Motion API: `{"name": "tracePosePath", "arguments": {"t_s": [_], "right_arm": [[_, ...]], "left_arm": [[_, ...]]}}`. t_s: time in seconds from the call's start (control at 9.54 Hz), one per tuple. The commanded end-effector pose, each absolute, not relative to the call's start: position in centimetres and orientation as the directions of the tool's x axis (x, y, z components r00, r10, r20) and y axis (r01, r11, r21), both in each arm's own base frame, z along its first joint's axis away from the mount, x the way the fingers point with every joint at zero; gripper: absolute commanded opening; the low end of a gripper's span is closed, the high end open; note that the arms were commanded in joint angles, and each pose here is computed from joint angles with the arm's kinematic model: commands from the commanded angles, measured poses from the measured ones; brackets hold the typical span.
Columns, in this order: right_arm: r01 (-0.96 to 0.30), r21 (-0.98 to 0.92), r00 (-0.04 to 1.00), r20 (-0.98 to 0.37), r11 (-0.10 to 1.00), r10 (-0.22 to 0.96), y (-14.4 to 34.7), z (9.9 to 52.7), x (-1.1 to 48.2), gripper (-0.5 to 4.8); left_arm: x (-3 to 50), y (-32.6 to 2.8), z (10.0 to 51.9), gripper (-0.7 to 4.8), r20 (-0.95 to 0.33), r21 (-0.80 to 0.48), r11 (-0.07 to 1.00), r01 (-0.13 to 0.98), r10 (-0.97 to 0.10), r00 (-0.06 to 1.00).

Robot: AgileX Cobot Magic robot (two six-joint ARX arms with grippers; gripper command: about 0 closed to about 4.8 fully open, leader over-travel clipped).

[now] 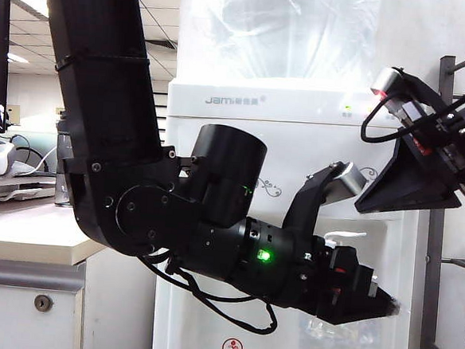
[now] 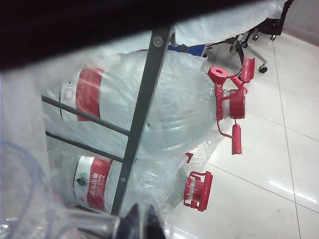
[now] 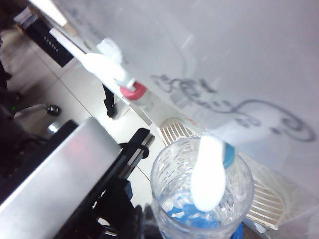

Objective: Pick up the plastic mug from the left desk, go to the cold water outlet of the water dispenser, press the vertical switch to get some water, then put the mug back on the desk.

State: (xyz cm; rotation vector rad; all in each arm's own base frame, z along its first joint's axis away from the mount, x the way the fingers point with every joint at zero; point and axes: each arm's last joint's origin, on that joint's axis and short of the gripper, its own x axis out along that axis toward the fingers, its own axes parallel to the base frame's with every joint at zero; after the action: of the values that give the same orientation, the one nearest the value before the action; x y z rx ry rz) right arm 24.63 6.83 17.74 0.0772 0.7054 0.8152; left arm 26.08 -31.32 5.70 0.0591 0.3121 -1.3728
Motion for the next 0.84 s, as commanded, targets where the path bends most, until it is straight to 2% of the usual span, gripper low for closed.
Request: {"name": "tracePosePath", "arguments": {"t_s": [0.1,0.84], "right_arm": [[-0.636,0.316,0.470,-0.564,0.704,0.678,6.81,17.73,24.54,-0.01],[-0.654,0.286,0.497,-0.535,0.700,0.683,6.87,18.02,24.83,-0.01]], "left_arm": [[25.99,-31.73,6.66,-0.06,-0.192,-0.097,0.164,0.982,-0.971,0.143],[25.98,-31.72,6.65,-0.06,-0.192,-0.097,0.164,0.982,-0.971,0.143]]}}
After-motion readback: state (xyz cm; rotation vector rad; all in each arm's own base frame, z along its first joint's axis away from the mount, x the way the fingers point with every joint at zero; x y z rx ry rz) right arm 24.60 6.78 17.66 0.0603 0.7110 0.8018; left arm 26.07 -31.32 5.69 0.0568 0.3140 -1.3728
